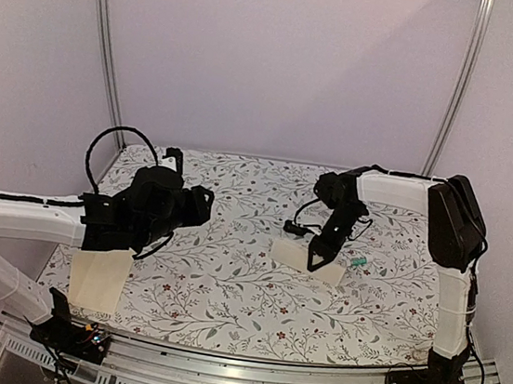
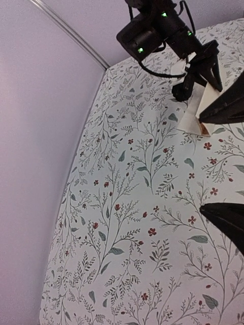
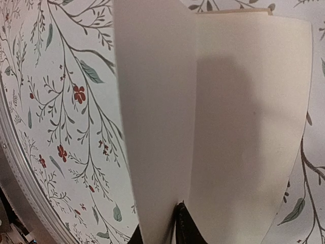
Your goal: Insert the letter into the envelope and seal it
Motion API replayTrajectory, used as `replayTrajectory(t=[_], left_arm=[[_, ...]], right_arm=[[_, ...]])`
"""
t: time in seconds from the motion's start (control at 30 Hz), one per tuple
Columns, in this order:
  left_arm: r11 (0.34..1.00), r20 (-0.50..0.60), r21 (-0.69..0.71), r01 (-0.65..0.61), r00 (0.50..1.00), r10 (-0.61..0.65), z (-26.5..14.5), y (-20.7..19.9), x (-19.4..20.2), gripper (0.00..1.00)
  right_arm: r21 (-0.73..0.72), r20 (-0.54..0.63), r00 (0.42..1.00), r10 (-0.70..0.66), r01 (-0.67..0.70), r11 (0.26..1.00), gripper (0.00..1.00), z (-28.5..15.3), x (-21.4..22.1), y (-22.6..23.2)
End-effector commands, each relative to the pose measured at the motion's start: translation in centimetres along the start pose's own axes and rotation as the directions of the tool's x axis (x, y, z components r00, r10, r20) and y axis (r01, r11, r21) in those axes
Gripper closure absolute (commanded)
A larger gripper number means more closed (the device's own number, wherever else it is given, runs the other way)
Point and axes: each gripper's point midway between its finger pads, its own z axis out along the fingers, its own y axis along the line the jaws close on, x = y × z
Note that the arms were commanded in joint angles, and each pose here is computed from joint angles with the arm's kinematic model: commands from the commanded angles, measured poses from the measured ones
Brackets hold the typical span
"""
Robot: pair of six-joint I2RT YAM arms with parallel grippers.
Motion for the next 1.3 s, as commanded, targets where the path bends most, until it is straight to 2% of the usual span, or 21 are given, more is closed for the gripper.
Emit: replayTrajectory(t=[0.0,0.33,0.6,0.73,1.1,1.27], left_arm=[[1.000,-0.029,-0.013,0.012,0.999,-0.013,0.5,0.6,1.1,0.48],[1.000,-0.058,0.009,0.002,0.998,-0.002,1.0,0.1,2.1,0.49],[0.999,-0.125,0.040,0.019,0.992,-0.014,3.1,-1.7,4.7,0.49],[0.998,-0.150,0.055,0.009,0.989,-0.001,4.0,-3.0,5.5,0.50],[0.998,-0.178,0.065,0.014,0.984,-0.002,4.7,-3.5,6.6,0.49],[0.997,-0.206,0.079,0.025,0.979,-0.008,5.5,-4.1,7.9,0.49]], right_arm=[[-0.012,-0.025,0.998,0.059,-0.059,0.998,0.87,0.6,0.4,0.1],[-0.053,-0.017,0.987,0.159,-0.159,0.986,0.87,0.1,1.4,-1.2],[-0.078,0.022,0.985,0.171,-0.169,0.983,0.77,-2.1,1.8,-0.9],[-0.052,0.023,0.986,0.163,-0.161,0.986,0.77,-2.8,2.2,-0.7],[-0.003,0.011,0.981,0.196,-0.196,0.981,0.82,-3.5,4.0,-0.6],[-0.011,0.013,0.974,0.226,-0.226,0.974,1.00,-3.3,4.5,-0.4]])
